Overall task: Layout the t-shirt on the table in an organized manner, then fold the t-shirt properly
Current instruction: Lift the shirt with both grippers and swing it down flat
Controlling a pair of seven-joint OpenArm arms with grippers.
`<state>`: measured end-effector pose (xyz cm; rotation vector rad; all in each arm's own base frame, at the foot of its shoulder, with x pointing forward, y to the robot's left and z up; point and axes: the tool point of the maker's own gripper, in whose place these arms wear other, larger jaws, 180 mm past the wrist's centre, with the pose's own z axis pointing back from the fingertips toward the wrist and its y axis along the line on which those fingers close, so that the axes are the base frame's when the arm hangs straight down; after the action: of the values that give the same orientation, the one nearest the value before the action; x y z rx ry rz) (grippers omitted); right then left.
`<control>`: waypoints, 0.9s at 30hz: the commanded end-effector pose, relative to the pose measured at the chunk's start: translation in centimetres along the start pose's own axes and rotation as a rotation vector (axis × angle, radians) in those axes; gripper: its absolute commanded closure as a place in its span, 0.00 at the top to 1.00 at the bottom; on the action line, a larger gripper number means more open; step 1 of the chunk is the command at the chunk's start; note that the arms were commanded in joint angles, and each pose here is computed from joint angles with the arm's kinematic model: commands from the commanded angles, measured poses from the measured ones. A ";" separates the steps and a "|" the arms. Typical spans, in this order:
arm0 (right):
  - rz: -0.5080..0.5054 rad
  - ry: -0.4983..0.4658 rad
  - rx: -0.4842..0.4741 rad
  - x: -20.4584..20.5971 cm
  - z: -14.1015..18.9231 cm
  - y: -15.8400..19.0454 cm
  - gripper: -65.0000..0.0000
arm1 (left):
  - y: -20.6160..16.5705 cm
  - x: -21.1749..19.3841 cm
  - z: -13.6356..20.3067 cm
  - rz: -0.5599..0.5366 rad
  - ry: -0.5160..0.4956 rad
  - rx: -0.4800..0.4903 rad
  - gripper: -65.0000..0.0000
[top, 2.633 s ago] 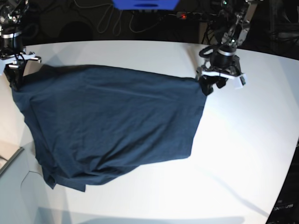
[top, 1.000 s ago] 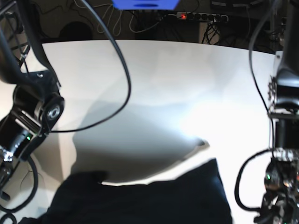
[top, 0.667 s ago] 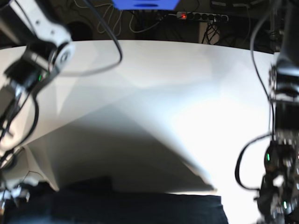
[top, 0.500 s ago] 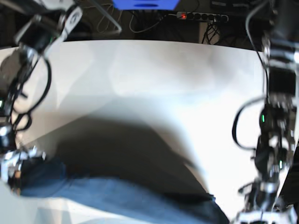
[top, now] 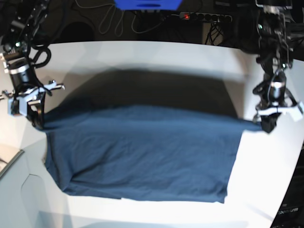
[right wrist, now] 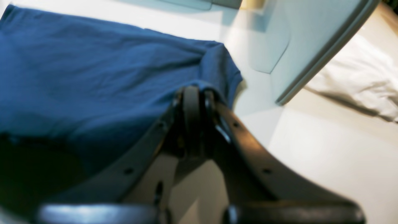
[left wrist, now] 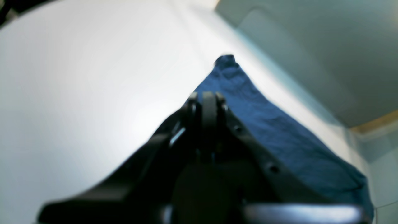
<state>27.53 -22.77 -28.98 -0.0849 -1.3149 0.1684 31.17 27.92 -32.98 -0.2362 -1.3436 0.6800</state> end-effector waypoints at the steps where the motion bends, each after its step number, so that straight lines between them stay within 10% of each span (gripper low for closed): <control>1: -0.006 -0.037 -0.001 0.7 0.7 -0.2 0.00 | 0.9 0.8 0.4 -0.008 -0.029 0.017 0.01; 27: -0.086 0.300 -0.039 -10.5 9.1 -1.2 0.00 | 7.8 -3.8 8.5 -0.064 0.129 0.180 0.01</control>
<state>15.99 -25.87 -37.61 -0.0829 -0.9810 0.0362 20.13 29.46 -39.38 -0.1003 -1.1091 0.7301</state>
